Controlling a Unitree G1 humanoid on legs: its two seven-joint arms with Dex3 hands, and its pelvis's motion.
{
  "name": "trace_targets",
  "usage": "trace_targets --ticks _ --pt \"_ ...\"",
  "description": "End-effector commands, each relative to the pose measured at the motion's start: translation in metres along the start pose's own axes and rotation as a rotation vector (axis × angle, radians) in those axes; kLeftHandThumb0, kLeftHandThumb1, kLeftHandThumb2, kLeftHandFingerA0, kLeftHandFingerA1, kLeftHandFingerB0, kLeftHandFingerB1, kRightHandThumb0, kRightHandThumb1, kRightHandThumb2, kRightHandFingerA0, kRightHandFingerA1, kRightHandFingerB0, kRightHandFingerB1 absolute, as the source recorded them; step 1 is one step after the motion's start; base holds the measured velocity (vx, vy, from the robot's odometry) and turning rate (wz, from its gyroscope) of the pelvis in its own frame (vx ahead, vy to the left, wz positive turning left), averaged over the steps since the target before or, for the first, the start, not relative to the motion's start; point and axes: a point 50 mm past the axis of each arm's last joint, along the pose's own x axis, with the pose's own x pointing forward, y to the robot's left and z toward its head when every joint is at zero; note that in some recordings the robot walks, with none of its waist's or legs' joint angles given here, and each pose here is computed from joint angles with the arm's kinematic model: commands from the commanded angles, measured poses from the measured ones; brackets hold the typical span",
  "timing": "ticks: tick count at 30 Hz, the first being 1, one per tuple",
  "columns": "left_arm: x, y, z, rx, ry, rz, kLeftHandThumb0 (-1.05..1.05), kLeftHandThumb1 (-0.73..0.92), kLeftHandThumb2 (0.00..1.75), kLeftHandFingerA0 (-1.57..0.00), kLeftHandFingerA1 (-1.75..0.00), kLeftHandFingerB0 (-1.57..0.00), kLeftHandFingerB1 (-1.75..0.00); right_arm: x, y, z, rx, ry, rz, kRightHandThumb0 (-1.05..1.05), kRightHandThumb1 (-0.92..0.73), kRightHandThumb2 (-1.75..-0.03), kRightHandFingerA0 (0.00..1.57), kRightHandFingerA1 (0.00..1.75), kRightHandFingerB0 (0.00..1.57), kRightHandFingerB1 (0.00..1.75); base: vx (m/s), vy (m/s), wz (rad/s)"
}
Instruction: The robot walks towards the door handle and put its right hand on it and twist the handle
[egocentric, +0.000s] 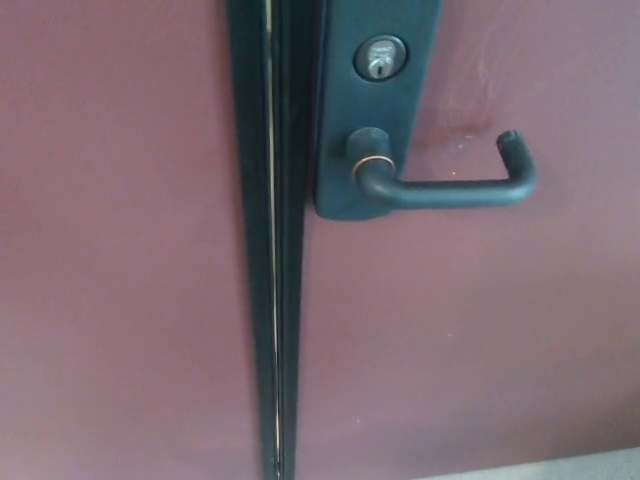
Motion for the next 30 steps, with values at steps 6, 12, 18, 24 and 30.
trace_targets --ticks 6,12,18,24,30 --pt "0.000 0.000 -0.002 0.024 0.014 -0.009 -0.13 0.65 0.59 -0.63 -0.47 -0.48 -0.41 -0.001 0.002 -0.006 0.014 0.016 0.005 -0.30 -0.72 -0.61 0.56 0.43 0.47 0.39 0.00 -0.073 0.01" --pt "0.000 0.000 -0.001 0.017 0.006 -0.015 -0.13 0.66 0.59 -0.63 -0.47 -0.48 -0.41 -0.001 -0.001 -0.008 0.010 0.014 0.003 -0.30 -0.72 -0.61 0.56 0.44 0.48 0.39 0.00 0.000 0.00" --pt "-0.002 -0.003 -0.010 0.004 0.021 -0.010 -0.13 0.66 0.59 -0.63 -0.47 -0.49 -0.41 -0.008 -0.031 -0.002 0.256 -0.096 -0.131 -0.28 -0.72 -0.61 0.55 0.45 0.43 0.38 0.00 0.000 0.00" --pt "-0.002 -0.003 -0.009 0.019 0.023 -0.016 -0.13 0.66 0.59 -0.64 -0.48 -0.48 -0.40 -0.018 -0.047 0.004 0.649 -0.336 -0.246 -0.33 -0.69 -0.60 0.48 0.46 0.43 0.40 0.00 0.000 0.00" --pt "-0.003 -0.003 -0.012 0.027 0.032 -0.015 -0.13 0.66 0.59 -0.64 -0.48 -0.48 -0.40 -0.051 -0.073 0.004 0.749 -0.553 -0.304 -0.38 -0.50 -0.84 0.39 0.57 0.34 0.52 0.00 0.000 0.00"
